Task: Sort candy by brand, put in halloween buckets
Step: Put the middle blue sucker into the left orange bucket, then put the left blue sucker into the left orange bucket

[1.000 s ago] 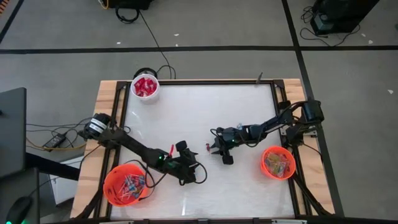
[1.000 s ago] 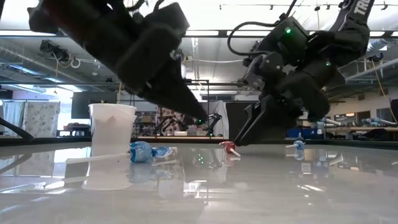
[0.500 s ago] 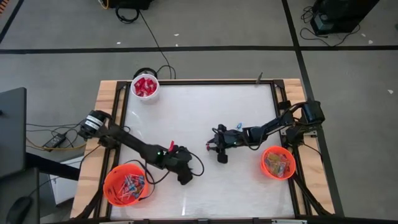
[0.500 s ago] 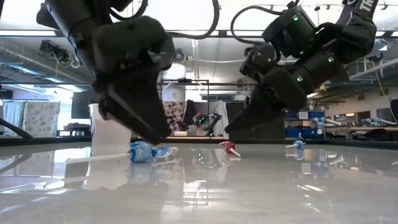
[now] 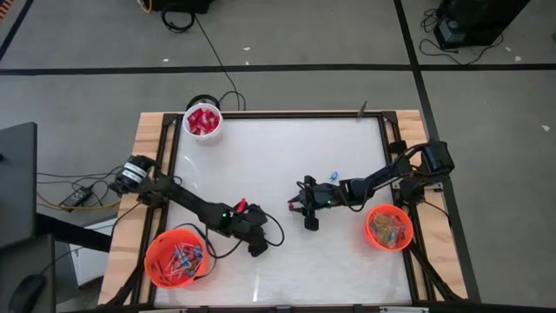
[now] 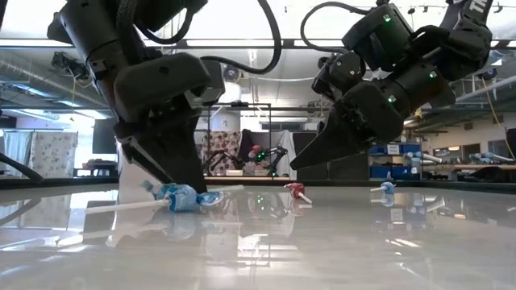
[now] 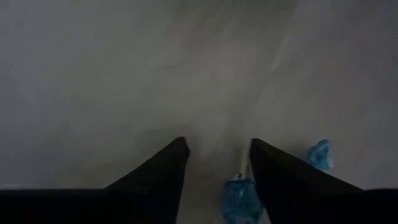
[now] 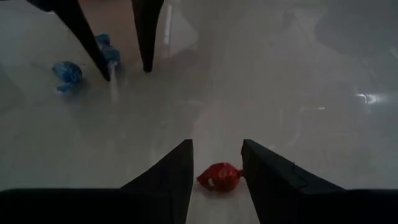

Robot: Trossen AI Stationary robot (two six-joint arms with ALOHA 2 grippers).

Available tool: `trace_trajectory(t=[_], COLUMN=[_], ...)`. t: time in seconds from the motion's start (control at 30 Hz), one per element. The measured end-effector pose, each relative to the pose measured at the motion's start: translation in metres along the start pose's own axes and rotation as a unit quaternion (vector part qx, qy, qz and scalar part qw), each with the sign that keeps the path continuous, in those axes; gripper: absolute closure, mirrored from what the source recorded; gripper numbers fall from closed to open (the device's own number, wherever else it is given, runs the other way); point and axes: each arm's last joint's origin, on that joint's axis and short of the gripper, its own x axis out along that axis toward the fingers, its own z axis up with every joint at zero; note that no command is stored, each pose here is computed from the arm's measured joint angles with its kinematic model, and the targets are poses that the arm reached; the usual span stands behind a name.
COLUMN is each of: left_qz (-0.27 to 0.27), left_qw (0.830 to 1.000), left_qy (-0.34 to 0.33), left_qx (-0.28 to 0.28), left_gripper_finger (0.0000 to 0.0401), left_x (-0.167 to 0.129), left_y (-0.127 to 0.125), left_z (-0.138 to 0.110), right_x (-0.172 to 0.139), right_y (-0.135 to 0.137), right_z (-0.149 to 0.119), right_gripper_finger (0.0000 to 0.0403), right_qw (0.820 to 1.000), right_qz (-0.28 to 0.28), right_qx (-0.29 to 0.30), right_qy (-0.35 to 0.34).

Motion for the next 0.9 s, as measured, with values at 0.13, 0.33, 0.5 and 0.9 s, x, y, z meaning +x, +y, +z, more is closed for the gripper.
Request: trace_trajectory(t=[0.13,0.33,0.5,0.9], left_qz=[0.007,0.009,0.018,0.034], left_qw=[1.0,0.999,0.996,0.994], left_qy=[0.004,0.013,0.038,0.033], left_qx=[0.017,0.043,0.076,0.095], left_gripper_finger=[0.0253,0.0374,0.039,0.0399], left_x=[0.001,0.001,-0.006,-0.102], left_y=[0.003,0.004,-0.001,-0.003], left_z=[0.001,0.0,0.009,0.028], right_x=[0.0,0.0,0.0,0.0], right_y=[0.0,0.0,0.0,-0.001], right_z=[0.0,0.0,0.0,0.0], right_gripper_finger=[0.0254,0.0254,0.0254,0.0254], right_qw=[1.0,1.0,1.0,1.0], right_qz=[0.0,0.0,-0.002,-0.018], right_qx=[-0.001,-0.002,-0.011,-0.021], right_qy=[-0.001,-0.002,-0.002,0.0])
